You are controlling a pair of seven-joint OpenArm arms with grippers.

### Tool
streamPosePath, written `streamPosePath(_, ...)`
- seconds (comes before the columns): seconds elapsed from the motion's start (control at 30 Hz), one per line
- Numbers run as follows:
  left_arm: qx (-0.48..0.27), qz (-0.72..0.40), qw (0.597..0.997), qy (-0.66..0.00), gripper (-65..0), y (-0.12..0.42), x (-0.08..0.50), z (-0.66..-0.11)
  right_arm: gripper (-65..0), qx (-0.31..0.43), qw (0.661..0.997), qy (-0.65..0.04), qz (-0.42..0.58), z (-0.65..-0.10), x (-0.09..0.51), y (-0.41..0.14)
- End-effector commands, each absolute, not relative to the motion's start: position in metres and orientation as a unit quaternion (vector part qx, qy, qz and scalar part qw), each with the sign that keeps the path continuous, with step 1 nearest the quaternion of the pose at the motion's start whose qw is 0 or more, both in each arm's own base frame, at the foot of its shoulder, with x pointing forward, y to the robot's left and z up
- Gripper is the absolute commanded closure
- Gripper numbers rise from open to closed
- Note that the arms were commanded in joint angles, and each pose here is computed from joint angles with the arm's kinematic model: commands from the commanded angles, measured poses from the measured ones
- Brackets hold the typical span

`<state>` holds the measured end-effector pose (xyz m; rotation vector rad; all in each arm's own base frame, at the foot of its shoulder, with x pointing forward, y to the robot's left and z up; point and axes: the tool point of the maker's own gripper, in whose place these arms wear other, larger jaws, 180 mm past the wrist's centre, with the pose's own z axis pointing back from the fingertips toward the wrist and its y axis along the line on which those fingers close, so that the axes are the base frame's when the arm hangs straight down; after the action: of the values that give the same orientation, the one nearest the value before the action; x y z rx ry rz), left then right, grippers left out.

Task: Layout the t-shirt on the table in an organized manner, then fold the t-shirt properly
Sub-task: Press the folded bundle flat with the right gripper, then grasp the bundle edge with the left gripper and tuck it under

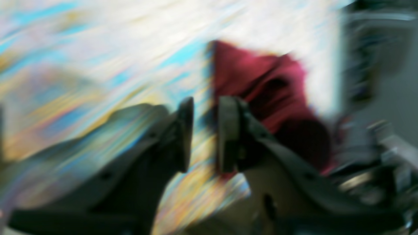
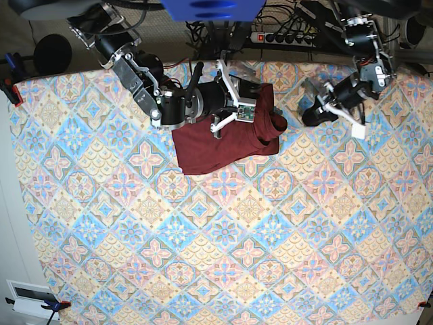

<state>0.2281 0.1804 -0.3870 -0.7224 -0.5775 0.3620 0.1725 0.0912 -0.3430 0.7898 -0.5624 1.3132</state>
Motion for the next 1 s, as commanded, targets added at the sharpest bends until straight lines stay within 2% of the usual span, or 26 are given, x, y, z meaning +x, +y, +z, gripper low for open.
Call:
streamPosePath(0.0, -0.353, 0.155, 0.874, -0.296, -19.3, 0.182, 0.238, -0.373, -9.4, 0.367, 0.672, -0.273, 0.583, -0.328, 0.177, 0.099)
streamPosePath(0.1, -0.335, 0.11, 0.893, -0.28, -24.9, 0.184, 0.233, -0.372, -9.4, 0.366, 0.672, -0.273, 0.583, -0.328, 0.177, 0.098)
streamPosePath(0.17, -0.328, 0.056, 0.901, -0.279, -26.3, 0.174, 0.236, -0.361, -9.4, 0.366, 0.672, -0.273, 0.583, -0.328, 0.177, 0.098)
streamPosePath(0.27, -0.326, -0.017, 0.899, -0.291, -26.2, 0.152, 0.248, -0.342, -9.4, 0.366, 0.672, -0.274, 0.583, -0.328, 0.178, 0.098)
streamPosePath(0.5, -0.269, -0.109, 0.92, -0.264, -26.2, 0.131, 0.255, -0.36, -9.4, 0.365, 0.674, -0.276, 0.58, -0.328, 0.18, 0.097)
streamPosePath(0.73, -0.272, -0.126, 0.921, -0.248, -26.2, 0.111, 0.261, -0.377, -9.4, 0.365, 0.674, -0.276, 0.58, -0.328, 0.18, 0.097)
streamPosePath(0.97, -0.239, -0.182, 0.928, -0.22, -26.0, 0.095, 0.249, -0.397, -9.4, 0.359, 0.672, -0.283, 0.582, -0.325, 0.187, 0.097)
